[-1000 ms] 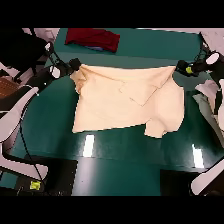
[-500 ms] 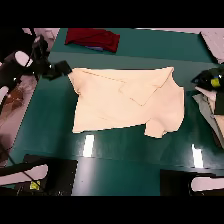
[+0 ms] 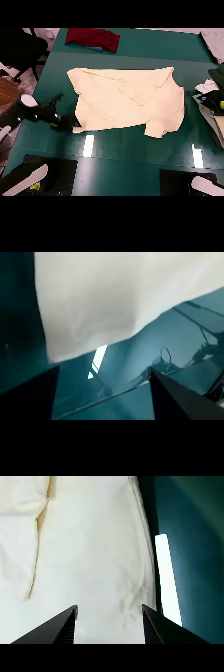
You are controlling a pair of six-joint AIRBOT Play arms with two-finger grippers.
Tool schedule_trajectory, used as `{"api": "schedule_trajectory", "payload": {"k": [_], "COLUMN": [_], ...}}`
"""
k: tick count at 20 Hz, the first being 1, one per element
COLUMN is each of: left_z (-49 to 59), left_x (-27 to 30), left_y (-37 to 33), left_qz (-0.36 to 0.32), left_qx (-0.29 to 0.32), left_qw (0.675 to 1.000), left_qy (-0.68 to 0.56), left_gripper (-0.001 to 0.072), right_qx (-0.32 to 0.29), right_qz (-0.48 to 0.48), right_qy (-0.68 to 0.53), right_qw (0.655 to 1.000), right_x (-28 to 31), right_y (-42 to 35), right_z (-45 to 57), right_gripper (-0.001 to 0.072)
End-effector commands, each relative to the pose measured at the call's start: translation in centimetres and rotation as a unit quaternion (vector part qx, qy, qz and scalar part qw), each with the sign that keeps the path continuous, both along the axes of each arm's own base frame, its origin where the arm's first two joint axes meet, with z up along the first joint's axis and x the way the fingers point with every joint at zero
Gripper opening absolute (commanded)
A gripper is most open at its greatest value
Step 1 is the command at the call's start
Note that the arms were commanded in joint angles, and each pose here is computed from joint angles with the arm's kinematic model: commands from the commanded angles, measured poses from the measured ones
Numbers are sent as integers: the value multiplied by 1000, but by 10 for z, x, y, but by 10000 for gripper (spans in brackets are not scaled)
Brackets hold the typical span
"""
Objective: Fold the shirts.
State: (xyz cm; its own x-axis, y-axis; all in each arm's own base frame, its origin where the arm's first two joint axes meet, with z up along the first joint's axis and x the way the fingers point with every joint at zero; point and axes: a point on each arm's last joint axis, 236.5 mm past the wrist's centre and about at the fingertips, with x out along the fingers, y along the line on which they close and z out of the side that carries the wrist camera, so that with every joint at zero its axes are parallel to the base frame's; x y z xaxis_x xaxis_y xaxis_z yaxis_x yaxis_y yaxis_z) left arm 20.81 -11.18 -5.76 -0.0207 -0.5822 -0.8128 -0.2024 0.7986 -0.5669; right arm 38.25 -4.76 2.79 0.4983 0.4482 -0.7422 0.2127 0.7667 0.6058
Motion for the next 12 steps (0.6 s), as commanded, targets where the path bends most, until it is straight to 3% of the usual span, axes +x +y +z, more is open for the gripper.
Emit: {"api": "schedule_trajectory", "payload": {"k": [1, 7, 12], "left_z": [-22, -19, -24], "left_x": [-44, -22, 32], "left_y": [-3, 2, 16], "left_qz": [-15, -1, 83], "left_qx": [-4, 6, 34], "left_qw": [998, 1000, 994], "left_qy": [55, 19, -62], "left_gripper": [641, 641, 641], "right_qx": [-12, -14, -12], "right_qz": [3, 15, 18], "right_qy": [-27, -32, -30], "right_qw": [1000, 999, 999], "right_x": [-6, -11, -13], "right_y": [4, 9, 10], "right_z": [18, 25, 25], "right_gripper": [482, 482, 482]}}
